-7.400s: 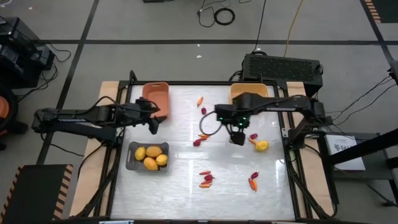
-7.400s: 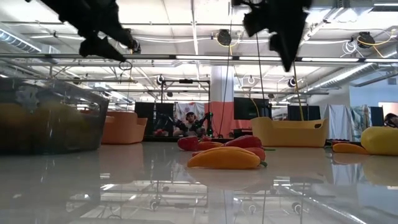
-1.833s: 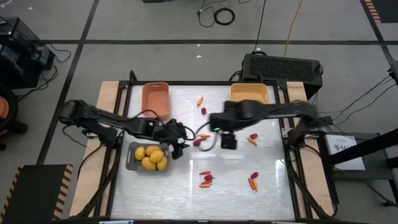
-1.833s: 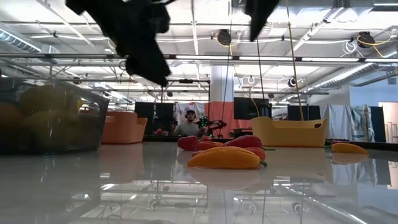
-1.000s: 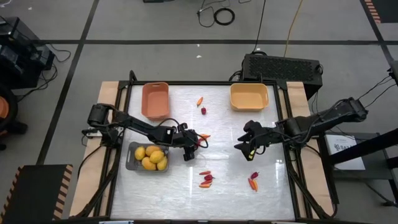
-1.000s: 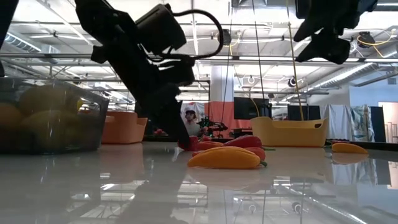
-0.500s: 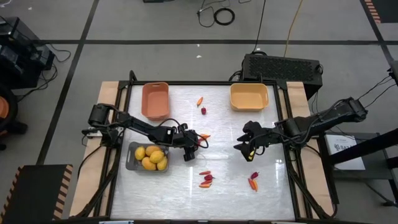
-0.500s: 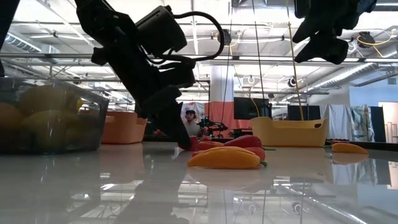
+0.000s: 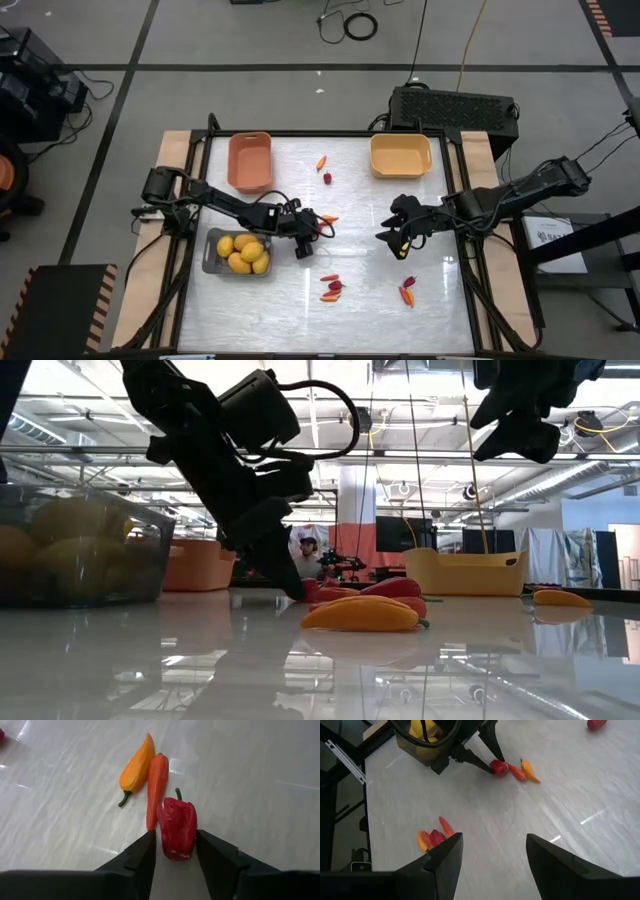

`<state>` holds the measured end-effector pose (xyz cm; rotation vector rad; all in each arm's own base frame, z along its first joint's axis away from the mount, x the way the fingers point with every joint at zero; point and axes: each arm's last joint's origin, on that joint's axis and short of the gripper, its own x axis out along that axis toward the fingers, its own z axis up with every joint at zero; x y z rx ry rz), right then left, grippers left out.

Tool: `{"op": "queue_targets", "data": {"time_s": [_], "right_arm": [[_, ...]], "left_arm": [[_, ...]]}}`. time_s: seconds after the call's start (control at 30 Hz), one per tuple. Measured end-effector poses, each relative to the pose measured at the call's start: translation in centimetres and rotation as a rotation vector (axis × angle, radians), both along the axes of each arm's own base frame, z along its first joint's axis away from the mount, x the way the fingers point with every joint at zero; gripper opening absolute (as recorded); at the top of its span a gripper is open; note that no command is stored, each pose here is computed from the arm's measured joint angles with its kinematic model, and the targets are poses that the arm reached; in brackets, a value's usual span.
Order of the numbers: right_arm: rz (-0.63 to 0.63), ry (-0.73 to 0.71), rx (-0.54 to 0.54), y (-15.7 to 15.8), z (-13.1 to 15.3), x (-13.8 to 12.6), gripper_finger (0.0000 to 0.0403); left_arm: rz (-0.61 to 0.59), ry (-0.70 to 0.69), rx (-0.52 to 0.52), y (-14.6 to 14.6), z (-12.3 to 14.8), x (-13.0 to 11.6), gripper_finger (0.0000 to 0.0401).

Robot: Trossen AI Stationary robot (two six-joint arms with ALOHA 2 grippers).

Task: Sort produce into baskets
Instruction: Put the red bell pepper into the orange bin

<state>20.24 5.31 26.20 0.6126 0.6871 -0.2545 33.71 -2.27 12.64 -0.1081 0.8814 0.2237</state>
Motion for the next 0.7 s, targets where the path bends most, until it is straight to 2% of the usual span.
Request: {"op": "queue_targets", "data": {"time_s": [0.2, 0.47, 0.6, 0.7], "right_arm": [[0.0, 0.002, -0.002, 0.0, 0.0, 0.0, 0.021], [0.014, 0.008, -0.021, 0.0, -0.1, 0.0, 0.021], [0.02, 0.008, -0.028, 0.0, -0.1, 0.0, 0.021], [0.023, 0.008, -0.032, 0.0, -0.1, 0.0, 0.021]], "left_arm": [[0.015, -0.047, 0.001, 0.4, 2.6, -0.1, 0.012], [0.062, -0.115, -0.017, 2.5, 6.8, -1.2, 0.0104], [-0.019, -0.102, -0.018, 2.2, 6.8, -1.2, 0.0113], [-0.075, -0.055, 0.016, 1.9, 5.7, -1.0, 0.0138]]}}
